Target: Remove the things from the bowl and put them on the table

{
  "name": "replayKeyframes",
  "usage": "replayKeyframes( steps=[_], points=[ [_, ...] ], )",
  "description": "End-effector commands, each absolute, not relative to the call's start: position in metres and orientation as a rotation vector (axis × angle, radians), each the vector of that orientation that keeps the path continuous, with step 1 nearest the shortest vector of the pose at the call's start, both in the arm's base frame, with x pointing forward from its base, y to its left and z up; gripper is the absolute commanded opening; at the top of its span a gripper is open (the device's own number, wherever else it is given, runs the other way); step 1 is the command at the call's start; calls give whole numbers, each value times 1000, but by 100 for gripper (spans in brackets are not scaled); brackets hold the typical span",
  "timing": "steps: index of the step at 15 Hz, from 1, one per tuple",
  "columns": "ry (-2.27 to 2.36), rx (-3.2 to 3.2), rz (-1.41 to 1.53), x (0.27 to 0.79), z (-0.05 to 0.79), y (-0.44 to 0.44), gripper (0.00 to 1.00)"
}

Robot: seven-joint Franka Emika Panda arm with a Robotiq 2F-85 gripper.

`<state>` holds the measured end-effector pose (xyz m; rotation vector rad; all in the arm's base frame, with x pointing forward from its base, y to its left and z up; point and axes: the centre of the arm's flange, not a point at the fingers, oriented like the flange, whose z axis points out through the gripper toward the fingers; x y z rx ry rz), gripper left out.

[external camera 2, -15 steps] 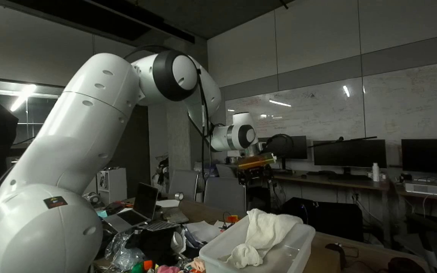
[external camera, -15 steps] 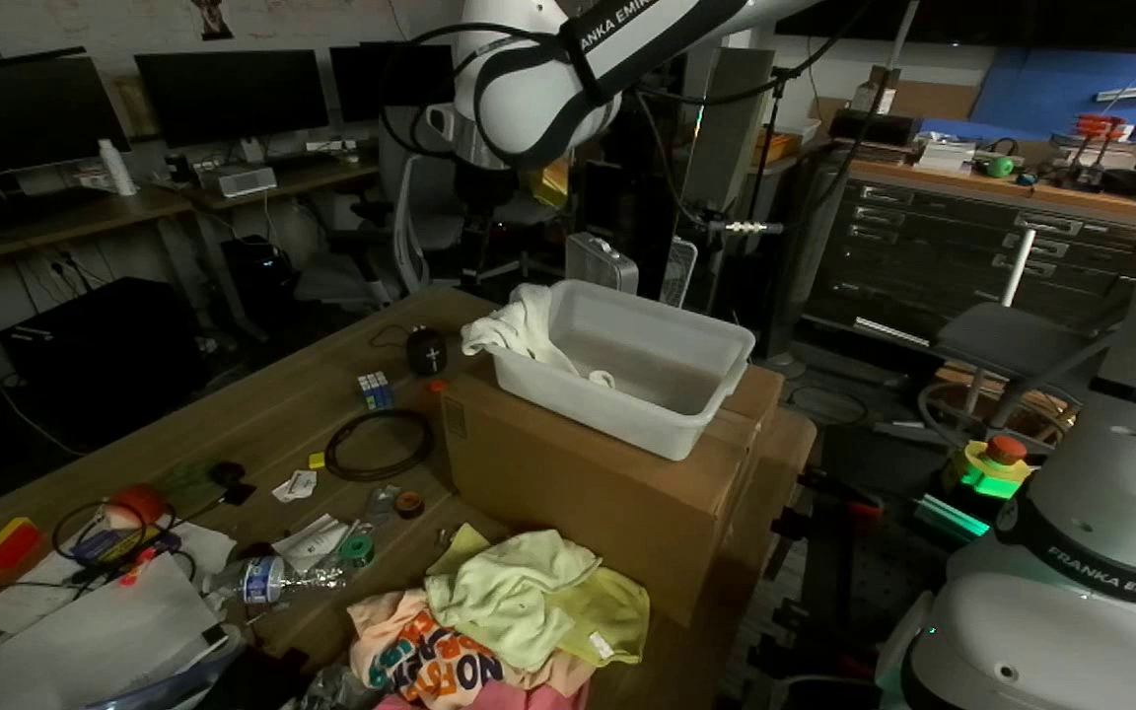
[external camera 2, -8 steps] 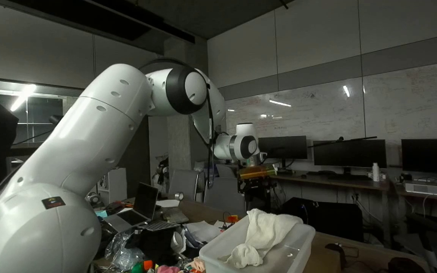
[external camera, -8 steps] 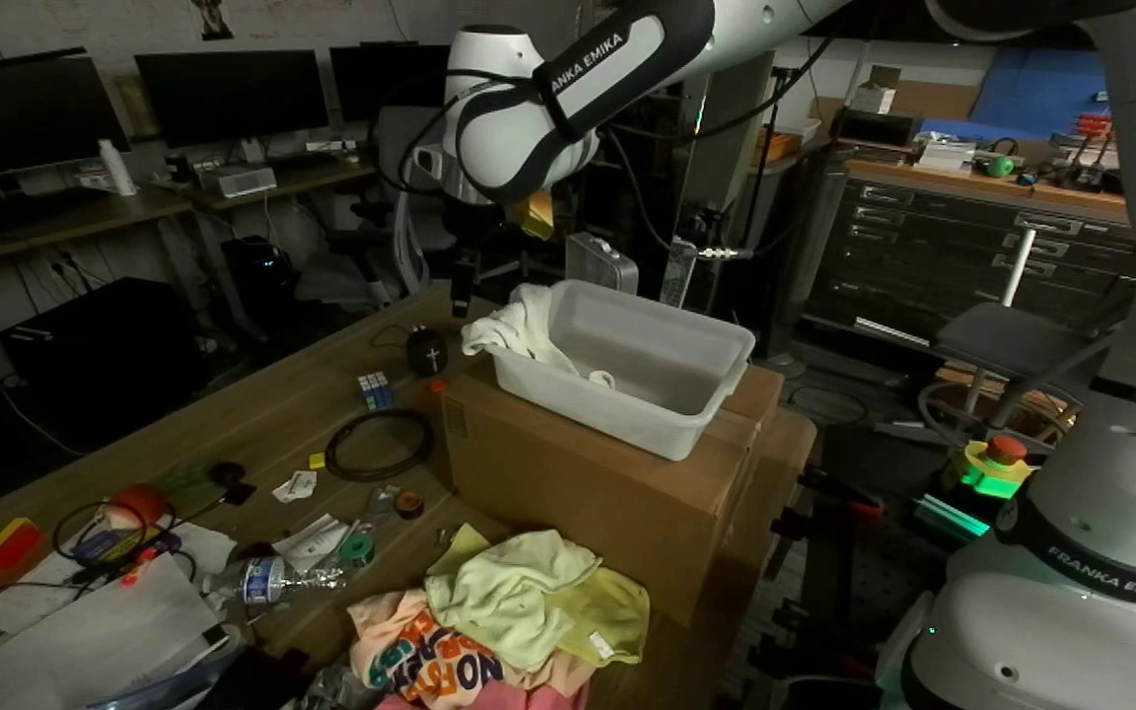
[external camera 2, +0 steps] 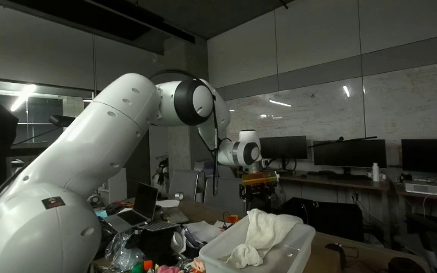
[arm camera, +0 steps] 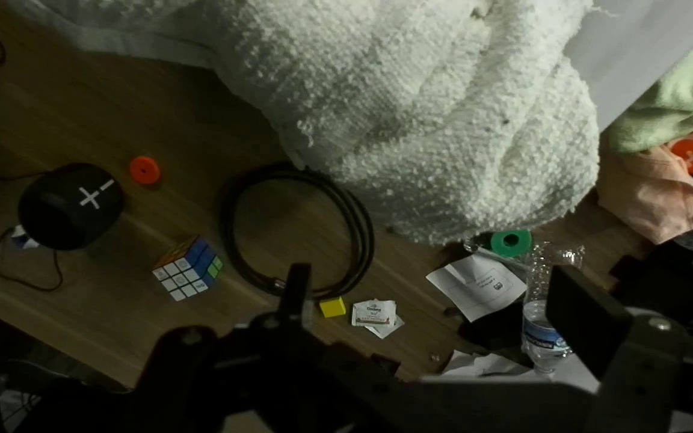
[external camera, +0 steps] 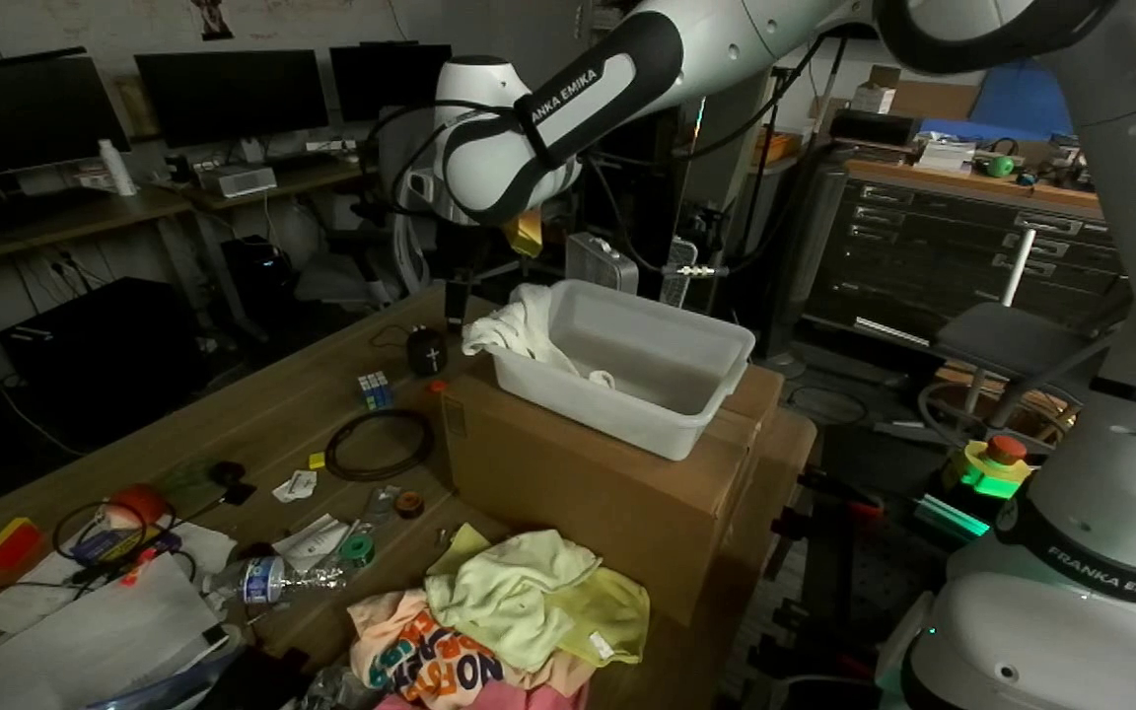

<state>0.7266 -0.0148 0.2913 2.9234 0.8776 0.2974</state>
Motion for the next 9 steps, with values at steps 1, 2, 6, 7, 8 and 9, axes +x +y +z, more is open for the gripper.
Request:
replayKeyframes(
  steps=[1, 2, 6, 7, 8, 9],
  points=[
    [882, 2917, 267, 747, 286, -22, 100],
    [881, 2916, 258, 749, 284, -24, 100],
    [866, 2922, 202, 750, 275, -27, 100],
    [867, 2924, 185, 751, 273, -27, 100],
    [860, 2927, 166, 751, 270, -28, 100],
    [861, 2927, 146, 750, 267, -29, 100]
  ],
)
